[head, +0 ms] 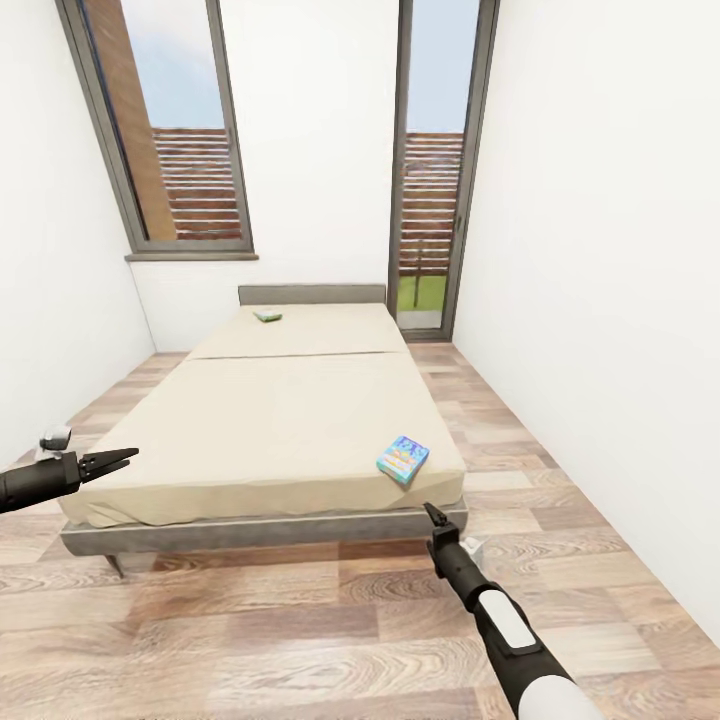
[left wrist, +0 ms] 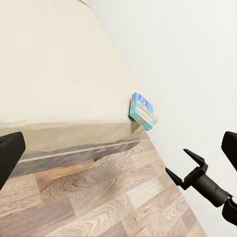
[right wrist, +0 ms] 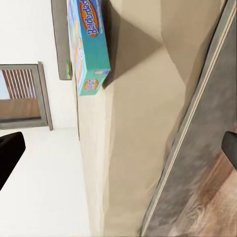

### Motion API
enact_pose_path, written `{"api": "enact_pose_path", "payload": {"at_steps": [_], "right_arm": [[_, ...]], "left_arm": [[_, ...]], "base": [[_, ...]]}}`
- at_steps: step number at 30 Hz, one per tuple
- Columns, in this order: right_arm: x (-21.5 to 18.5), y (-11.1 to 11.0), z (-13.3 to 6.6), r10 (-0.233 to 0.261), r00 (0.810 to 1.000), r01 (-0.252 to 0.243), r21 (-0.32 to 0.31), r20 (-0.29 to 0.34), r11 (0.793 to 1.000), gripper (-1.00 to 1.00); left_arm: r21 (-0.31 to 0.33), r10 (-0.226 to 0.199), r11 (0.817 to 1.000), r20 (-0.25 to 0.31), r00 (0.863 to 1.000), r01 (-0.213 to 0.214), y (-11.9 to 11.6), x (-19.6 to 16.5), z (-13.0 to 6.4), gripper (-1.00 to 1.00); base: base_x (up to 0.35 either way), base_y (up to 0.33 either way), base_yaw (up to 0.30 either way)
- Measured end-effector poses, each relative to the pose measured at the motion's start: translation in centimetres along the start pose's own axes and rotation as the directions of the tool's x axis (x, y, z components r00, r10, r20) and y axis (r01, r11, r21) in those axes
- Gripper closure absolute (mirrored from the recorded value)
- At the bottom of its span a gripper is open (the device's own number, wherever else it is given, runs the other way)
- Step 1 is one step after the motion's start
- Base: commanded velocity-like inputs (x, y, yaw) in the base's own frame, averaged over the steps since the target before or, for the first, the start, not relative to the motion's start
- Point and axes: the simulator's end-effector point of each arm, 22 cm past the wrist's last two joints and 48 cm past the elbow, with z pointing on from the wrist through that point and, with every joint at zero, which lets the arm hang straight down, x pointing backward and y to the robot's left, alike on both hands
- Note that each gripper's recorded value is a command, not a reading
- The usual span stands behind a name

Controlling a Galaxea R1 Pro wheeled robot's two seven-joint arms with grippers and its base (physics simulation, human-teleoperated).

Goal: Put all the toys in the child's room - the three board games (two on the bed and one on the table), the two jigsaw puzzles on the table, and the tennis ball on the table - inside the toy box on the table in the child's room.

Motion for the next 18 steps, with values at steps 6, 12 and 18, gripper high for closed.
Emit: {"api": "enact_pose_path", "payload": {"at_steps": [6, 12, 18], "right_arm": [[0.6, 0.1, 0.1, 0.010, 1.000, -0.010, -0.001, -0.015, 1.000, -1.00], [1.1, 0.2, 0.1, 0.017, 1.000, -0.017, -0.003, -0.021, 1.000, -1.00], [1.3, 0.2, 0.2, 0.019, 1.000, -0.019, -0.004, -0.023, 1.000, -1.00]], "left_arm": [[0.000, 0.000, 1.000, 0.000, 1.000, 0.000, 0.0, 0.0, 0.0, -1.00], [0.000, 0.001, 1.000, 0.000, 1.000, -0.001, 0.0, 0.0, 0.0, -1.00], [0.000, 0.001, 1.000, 0.000, 1.000, -0.001, 0.0, 0.0, 0.0, -1.00]], "base": [[0.000, 0.000, 0.000], [0.000, 0.000, 0.000], [0.024, 0.010, 0.000]]}}
